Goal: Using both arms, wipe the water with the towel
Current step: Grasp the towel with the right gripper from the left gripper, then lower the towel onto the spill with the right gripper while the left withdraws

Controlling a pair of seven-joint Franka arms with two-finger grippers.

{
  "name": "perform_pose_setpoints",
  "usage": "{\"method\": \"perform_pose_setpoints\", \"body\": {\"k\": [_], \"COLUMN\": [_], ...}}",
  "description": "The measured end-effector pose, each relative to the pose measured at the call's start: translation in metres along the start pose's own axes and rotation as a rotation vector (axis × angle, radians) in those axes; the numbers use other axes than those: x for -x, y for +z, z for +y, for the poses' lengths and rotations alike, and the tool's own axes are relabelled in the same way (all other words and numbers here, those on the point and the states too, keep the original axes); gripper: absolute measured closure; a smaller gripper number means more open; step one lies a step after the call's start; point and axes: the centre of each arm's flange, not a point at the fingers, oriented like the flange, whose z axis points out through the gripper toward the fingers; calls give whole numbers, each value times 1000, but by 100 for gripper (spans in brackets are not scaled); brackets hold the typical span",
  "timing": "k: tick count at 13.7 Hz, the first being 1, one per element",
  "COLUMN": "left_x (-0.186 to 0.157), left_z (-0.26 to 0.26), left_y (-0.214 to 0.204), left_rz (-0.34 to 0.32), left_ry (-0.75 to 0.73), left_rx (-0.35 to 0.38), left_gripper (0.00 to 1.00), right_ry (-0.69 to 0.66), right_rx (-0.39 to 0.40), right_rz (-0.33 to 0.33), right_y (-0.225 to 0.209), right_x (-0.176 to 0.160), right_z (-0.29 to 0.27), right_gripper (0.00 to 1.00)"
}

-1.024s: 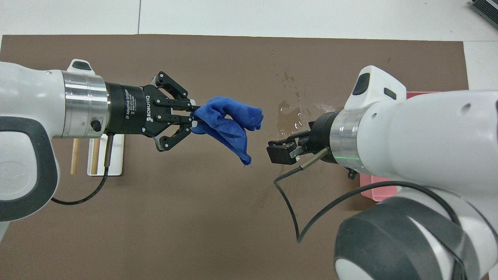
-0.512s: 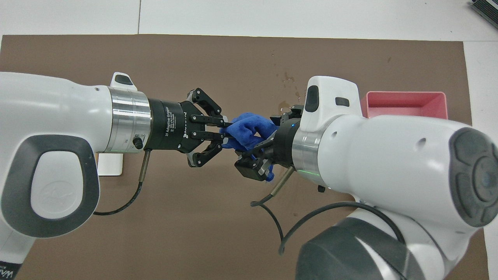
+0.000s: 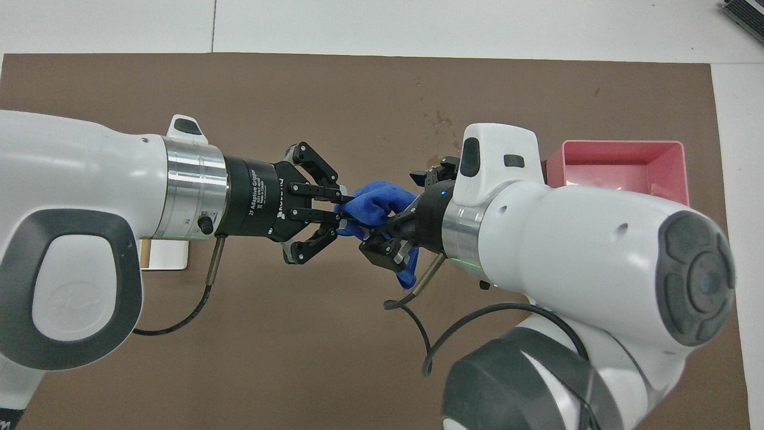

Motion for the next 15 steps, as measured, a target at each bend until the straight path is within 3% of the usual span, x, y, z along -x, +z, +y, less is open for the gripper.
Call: {"method": "perform_pose_setpoints", "body": {"k": [2,5,6,10,12,15], "left_x": [0,2,2,3,4,0], "left_z": [1,0,1,1,2,3], "left_y": [-1,0,-1,-3,-6,-16], "left_rz": [-1,-2,-2,-3,6,119], "left_ry": [2,5,6,9,16,72], "left_rx": [4,7,11,20,29,57], "left_gripper": [84,84,84,85,67,31], "right_ry": [0,29,47,217,270,304], "right_rx": [1,-4,-8,-63,-67,-64], "right_rz": [2,3,4,-6,-40,-89], "right_y": [3,3,3,2,-1,-7], "right_x": [1,1,1,4,9,20], "right_z": [-1,-2,-2,2,7,26], "right_gripper": [48,78,82,82,85,85]}}
